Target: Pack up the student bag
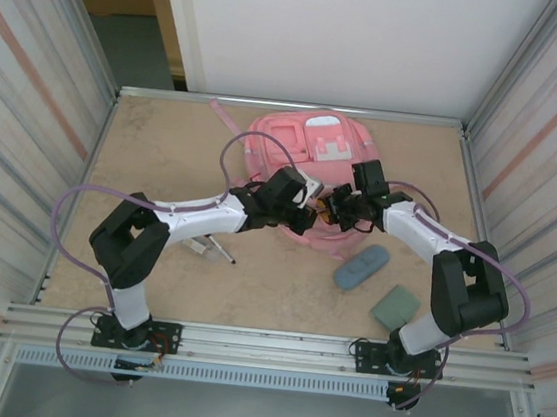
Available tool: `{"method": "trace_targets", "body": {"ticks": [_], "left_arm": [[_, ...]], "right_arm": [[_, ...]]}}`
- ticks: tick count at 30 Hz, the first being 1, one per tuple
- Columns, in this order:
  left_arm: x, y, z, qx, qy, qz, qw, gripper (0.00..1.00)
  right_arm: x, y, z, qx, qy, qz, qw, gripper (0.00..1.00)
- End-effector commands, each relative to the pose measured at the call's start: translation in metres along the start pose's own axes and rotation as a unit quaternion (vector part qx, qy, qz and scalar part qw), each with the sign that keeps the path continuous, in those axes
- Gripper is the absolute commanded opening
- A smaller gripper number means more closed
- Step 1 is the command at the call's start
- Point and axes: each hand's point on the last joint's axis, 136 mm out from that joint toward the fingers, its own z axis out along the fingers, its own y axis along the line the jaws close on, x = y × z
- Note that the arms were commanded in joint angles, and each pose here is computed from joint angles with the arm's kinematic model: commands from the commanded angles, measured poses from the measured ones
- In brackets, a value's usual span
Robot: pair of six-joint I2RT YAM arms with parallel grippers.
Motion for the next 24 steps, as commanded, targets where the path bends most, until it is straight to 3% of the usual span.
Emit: {"method": "trace_targets", "body": {"ticks": [1,6,15,24], "left_arm": [[-0.022,-0.019,-0.019,0.025,-0.049,0.021,0.998,0.00],[-0.008,0.026,-0.031,-0.034,-0.040,0.010,0.999,0.00],[0.024,0.091,-0.052,-0.078,-0.060,-0.030,0.995,0.00],[0.019,0.165,-0.064,-0.155,-0.078,-0.109,0.979,0.00]], "right_arm": [[0.001,0.005,-0.001,-0.010,-0.006,-0.014,1.000,0.09],[-0.004,0.008,-0.022,-0.017,-0.018,-0.043,0.999,0.04],[-0.003,0.030,-0.046,-0.068,0.037,-0.055,0.996,0.03],[0.008,0.052,-0.069,-0.098,0.075,-0.110,0.986,0.03]]}}
